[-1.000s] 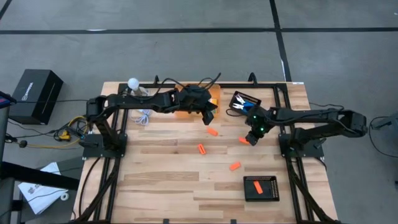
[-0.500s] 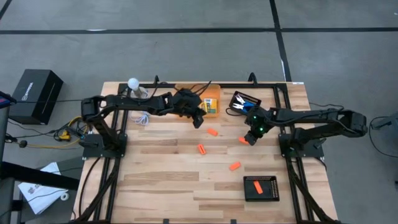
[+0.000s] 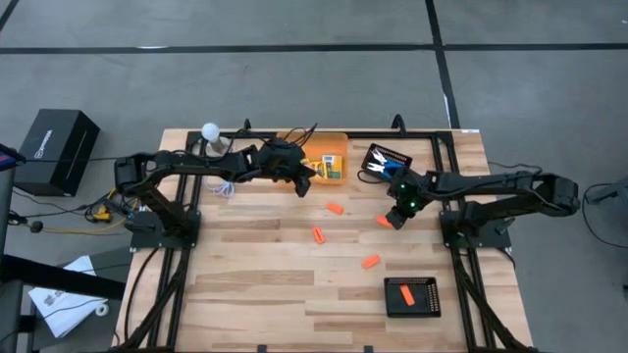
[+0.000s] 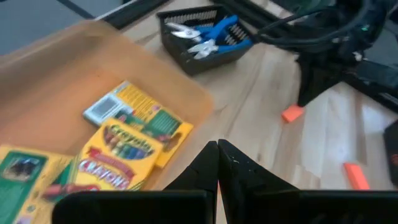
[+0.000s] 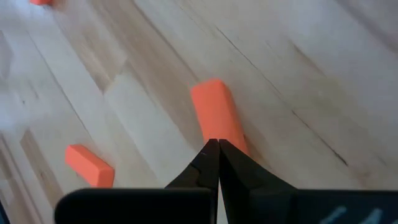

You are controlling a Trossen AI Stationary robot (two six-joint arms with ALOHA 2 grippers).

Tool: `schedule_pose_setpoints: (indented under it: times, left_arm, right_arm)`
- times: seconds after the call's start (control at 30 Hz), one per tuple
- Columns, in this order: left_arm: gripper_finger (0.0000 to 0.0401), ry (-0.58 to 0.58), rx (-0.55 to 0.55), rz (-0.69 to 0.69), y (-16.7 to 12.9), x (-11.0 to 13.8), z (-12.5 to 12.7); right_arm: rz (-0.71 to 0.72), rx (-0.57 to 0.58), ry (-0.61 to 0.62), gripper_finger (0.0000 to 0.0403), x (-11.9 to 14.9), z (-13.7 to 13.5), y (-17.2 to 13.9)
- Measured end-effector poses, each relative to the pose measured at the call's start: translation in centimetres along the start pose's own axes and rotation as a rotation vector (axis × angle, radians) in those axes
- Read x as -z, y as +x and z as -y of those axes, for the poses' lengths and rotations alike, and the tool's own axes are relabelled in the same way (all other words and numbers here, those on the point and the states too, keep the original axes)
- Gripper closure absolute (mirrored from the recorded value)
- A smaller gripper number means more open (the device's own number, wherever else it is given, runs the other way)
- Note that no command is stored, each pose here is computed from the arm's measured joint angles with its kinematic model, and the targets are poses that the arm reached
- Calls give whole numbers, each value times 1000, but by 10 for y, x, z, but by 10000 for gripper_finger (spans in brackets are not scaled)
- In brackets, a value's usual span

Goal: Pick & Place School Supplies
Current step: Put the orange eraser into the bottom black bin

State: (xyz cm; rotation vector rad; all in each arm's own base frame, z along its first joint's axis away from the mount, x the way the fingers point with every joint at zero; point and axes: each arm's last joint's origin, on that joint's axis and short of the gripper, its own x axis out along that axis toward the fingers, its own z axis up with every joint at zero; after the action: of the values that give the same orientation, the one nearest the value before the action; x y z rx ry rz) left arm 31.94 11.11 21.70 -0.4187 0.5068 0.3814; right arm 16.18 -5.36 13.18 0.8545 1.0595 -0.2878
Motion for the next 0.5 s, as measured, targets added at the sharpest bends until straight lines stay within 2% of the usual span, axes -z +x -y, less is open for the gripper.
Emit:
schedule_pose_setpoints:
  times: [0.5]
  left_arm:
    - [401,-11,-13,-30,2,13,-6]
  right_arm:
    - [9,43,16,403,2,3,1]
